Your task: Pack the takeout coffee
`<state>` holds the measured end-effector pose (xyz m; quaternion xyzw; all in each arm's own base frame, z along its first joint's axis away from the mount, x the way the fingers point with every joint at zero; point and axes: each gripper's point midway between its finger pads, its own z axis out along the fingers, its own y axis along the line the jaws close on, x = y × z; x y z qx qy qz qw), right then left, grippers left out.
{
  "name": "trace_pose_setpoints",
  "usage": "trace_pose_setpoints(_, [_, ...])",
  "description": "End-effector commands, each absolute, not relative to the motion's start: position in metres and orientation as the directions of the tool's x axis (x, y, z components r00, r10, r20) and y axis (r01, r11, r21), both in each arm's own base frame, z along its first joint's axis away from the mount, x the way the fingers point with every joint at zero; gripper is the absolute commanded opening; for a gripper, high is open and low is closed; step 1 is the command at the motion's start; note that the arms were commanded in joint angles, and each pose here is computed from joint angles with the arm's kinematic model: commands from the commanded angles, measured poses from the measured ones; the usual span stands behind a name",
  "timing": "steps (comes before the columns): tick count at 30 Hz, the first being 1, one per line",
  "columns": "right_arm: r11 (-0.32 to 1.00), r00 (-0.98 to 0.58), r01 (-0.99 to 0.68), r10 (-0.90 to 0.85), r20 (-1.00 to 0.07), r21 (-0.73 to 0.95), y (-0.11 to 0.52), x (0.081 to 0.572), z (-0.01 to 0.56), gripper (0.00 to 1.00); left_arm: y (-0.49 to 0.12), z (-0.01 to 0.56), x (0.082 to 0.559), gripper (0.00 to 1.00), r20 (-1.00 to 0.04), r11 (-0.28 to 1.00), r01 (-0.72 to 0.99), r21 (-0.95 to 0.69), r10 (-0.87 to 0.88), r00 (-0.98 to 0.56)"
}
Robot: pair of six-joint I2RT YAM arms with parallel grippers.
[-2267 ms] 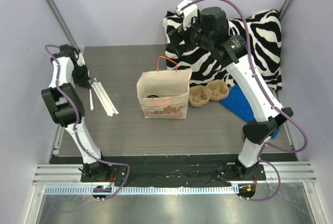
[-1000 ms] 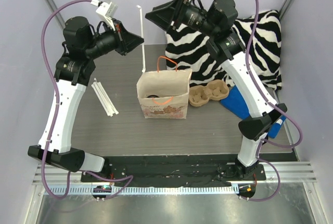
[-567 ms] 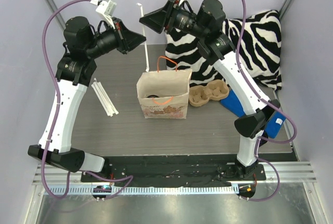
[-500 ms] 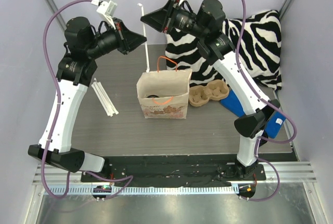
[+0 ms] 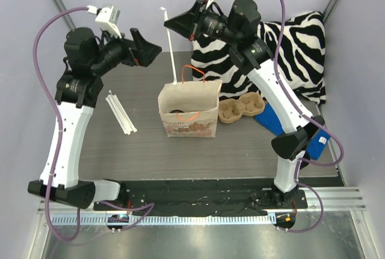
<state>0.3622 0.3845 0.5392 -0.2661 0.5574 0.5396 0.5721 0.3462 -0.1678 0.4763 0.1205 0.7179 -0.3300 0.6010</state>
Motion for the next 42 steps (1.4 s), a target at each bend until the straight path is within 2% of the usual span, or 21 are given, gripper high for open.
trace_pose_setpoints(1, [0.273, -0.047, -0.953, 0.292, -0.955, 0.13, 0.36, 0.32, 0.574, 0.01, -0.133, 0.461, 0.329, 1.0, -0.96, 0.847, 0.467, -0.255, -0.164, -0.225])
trace_pose_setpoints(2, [0.286, 0.014, -0.956, 0.253, -0.967, 0.061, 0.359, 0.319, 0.568, 0.01, -0.12, 0.454, 0.331, 1.0, -0.956, 0.867, 0.424, -0.262, -0.172, -0.238])
trace_pose_setpoints(5, [0.295, 0.055, -0.956, 0.164, -0.985, -0.004, 0.354, 0.314, 0.543, 0.01, -0.083, 0.434, 0.34, 1.0, -0.932, 0.908, 0.285, -0.306, -0.226, -0.283])
trace_pose_setpoints(9, [0.237, 0.042, -0.971, 0.086, -0.995, -0.021, 0.359, 0.305, 0.507, 0.01, -0.047, 0.416, 0.35, 1.0, -0.906, 0.925, 0.137, -0.354, -0.303, -0.296])
trace_pose_setpoints(11, [0.229, 0.07, -0.972, 0.078, -0.994, -0.051, 0.358, 0.301, 0.503, 0.01, -0.04, 0.41, 0.35, 1.0, -0.898, 0.921, 0.12, -0.37, -0.322, -0.299])
trace_pose_setpoints(20, [0.157, 0.207, -0.967, 0.039, -0.977, -0.199, 0.356, 0.29, 0.442, 0.01, -0.032, 0.408, 0.348, 1.0, -0.913, 0.94, 0.109, -0.324, -0.28, -0.297])
trace_pose_setpoints(42, [0.069, 0.227, -0.968, -0.154, -0.962, -0.24, 0.351, 0.291, 0.322, 0.01, -0.036, 0.399, 0.347, 1.0, -0.904, 0.938, 0.123, -0.324, -0.269, -0.332])
